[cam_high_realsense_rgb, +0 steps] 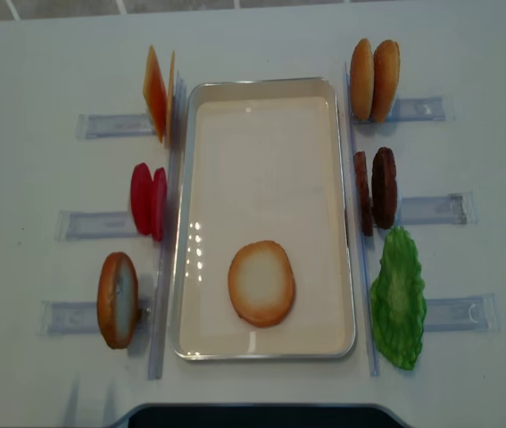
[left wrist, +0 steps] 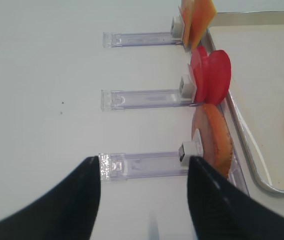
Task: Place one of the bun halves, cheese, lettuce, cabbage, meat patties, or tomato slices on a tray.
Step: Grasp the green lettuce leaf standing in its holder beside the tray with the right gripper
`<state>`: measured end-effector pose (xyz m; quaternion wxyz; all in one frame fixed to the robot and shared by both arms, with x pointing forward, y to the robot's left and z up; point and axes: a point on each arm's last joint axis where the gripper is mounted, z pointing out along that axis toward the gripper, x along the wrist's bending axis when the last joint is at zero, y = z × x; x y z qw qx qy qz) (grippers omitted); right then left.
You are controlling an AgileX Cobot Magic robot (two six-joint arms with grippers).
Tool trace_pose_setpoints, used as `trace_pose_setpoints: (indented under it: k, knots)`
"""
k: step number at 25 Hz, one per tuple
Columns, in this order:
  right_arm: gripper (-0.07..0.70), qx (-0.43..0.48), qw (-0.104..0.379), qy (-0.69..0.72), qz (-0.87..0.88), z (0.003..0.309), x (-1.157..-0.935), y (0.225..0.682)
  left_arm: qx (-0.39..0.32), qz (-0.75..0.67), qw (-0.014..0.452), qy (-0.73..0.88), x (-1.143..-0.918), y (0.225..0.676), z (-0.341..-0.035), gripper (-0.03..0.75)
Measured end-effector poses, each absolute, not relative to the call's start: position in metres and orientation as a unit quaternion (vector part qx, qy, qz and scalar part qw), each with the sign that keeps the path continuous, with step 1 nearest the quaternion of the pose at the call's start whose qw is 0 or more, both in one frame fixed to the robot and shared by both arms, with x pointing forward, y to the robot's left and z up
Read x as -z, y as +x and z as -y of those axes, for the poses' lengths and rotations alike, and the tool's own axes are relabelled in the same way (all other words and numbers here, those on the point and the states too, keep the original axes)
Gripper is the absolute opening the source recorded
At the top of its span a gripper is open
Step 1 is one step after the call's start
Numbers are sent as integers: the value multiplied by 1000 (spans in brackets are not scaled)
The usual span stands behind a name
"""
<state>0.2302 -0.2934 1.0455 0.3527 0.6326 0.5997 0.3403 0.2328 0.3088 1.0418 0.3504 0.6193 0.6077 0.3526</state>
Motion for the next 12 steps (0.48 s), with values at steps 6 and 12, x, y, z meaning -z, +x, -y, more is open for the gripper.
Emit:
trace_pose_setpoints:
  k: [6,12]
  knots:
    - [415,-340,353,633,-600,293,-1045,230,-353,-608,350,619,-1042,233,-309,423]
    - [415,-340,353,633,-600,293,-1045,230,-353,-608,350,619,-1042,233,-309,421]
